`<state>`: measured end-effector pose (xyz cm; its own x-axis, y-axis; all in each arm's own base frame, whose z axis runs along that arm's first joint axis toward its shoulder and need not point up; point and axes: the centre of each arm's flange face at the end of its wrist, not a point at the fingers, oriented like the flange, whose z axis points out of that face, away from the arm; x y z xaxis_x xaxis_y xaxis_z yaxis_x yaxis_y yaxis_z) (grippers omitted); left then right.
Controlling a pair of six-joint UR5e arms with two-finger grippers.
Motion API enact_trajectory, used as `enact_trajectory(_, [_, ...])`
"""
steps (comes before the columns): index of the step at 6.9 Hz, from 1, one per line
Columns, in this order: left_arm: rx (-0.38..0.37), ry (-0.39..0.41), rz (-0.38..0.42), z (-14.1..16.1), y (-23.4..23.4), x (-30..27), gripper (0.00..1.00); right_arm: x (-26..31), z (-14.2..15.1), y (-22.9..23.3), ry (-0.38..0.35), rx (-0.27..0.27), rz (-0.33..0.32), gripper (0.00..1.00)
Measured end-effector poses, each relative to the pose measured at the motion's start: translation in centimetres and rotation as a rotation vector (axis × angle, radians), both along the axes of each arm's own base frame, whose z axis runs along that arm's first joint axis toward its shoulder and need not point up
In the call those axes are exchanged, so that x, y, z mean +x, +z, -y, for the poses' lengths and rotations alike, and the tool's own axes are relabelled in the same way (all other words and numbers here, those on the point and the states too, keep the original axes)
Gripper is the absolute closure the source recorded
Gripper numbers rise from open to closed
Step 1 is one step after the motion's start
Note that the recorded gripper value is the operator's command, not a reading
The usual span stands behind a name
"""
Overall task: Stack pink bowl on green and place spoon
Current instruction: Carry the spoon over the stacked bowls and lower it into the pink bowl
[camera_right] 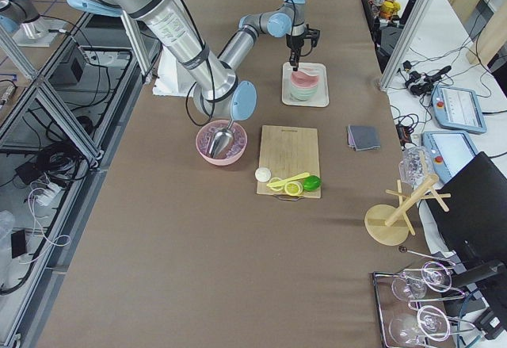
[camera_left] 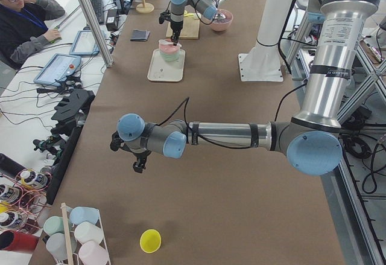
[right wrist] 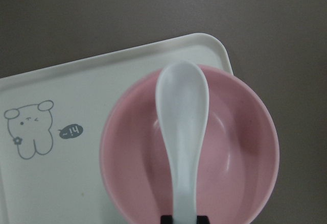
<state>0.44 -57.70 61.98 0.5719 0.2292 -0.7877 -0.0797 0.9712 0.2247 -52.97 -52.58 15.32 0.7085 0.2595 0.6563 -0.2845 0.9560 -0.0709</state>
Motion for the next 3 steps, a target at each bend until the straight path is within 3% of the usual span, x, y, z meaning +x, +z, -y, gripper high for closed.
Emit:
enact_trajectory(2, [0.003,0.0,-0.001,0.06,-0.17,0.01,0.01,-0.23,0.06,0.8,-0.002,-0.002,-0.014,1.0])
enact_trajectory(3, [0.004,0.0,-0.001,0.07,-0.22,0.01,0.01,-0.39,-0.01,1.08,-0.007,0.001,-0.015,0.42])
